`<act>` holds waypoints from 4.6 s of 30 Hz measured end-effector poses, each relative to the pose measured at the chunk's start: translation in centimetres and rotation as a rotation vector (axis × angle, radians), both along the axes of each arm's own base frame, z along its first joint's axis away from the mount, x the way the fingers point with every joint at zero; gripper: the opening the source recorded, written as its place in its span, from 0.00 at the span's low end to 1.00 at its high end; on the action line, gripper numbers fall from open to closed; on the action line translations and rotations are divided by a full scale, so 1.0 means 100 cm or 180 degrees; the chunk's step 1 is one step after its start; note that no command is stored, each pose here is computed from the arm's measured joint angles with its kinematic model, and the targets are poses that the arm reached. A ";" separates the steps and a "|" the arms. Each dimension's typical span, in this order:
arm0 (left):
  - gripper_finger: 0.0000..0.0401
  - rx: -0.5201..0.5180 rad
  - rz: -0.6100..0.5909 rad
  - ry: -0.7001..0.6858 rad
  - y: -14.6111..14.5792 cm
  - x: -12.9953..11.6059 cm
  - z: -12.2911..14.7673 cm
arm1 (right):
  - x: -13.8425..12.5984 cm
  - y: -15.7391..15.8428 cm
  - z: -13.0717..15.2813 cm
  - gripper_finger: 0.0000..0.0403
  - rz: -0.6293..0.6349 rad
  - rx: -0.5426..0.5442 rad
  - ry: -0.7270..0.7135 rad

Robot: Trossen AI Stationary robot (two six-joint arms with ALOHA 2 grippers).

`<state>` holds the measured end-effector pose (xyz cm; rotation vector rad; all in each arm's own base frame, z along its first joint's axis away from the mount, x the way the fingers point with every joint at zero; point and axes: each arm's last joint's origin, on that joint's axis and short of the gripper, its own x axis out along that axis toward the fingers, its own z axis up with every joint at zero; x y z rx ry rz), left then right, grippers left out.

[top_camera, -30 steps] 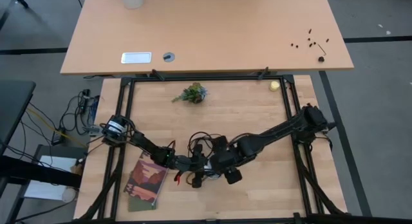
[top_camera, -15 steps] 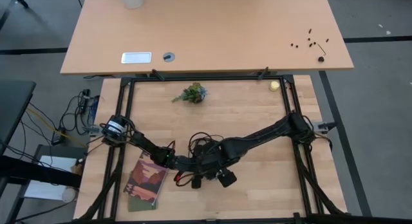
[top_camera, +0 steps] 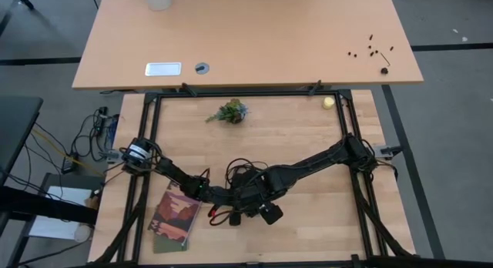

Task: Screw lightbulb
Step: Insert the white lightbulb into the lamp socket

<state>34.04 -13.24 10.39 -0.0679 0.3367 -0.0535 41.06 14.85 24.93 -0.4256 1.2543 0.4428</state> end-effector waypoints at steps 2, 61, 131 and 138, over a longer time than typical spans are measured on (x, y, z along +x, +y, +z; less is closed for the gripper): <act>0.47 -0.0002 0.0001 -0.0001 0.000 0.000 0.000 | 0.000 0.000 0.000 0.86 -0.0002 -0.0003 -0.0005; 0.47 -0.0286 0.0428 -0.0228 0.002 0.002 0.007 | -0.006 -0.015 0.015 0.82 -0.2838 0.0586 0.0115; 0.47 -0.0280 0.0428 -0.0058 0.001 0.000 0.001 | -0.174 0.004 -0.125 0.76 -0.1900 0.1257 -0.3463; 0.47 -0.0234 0.0506 -0.0047 0.002 -0.001 0.000 | -0.140 -0.015 -0.118 0.76 -0.1573 0.1143 -0.3380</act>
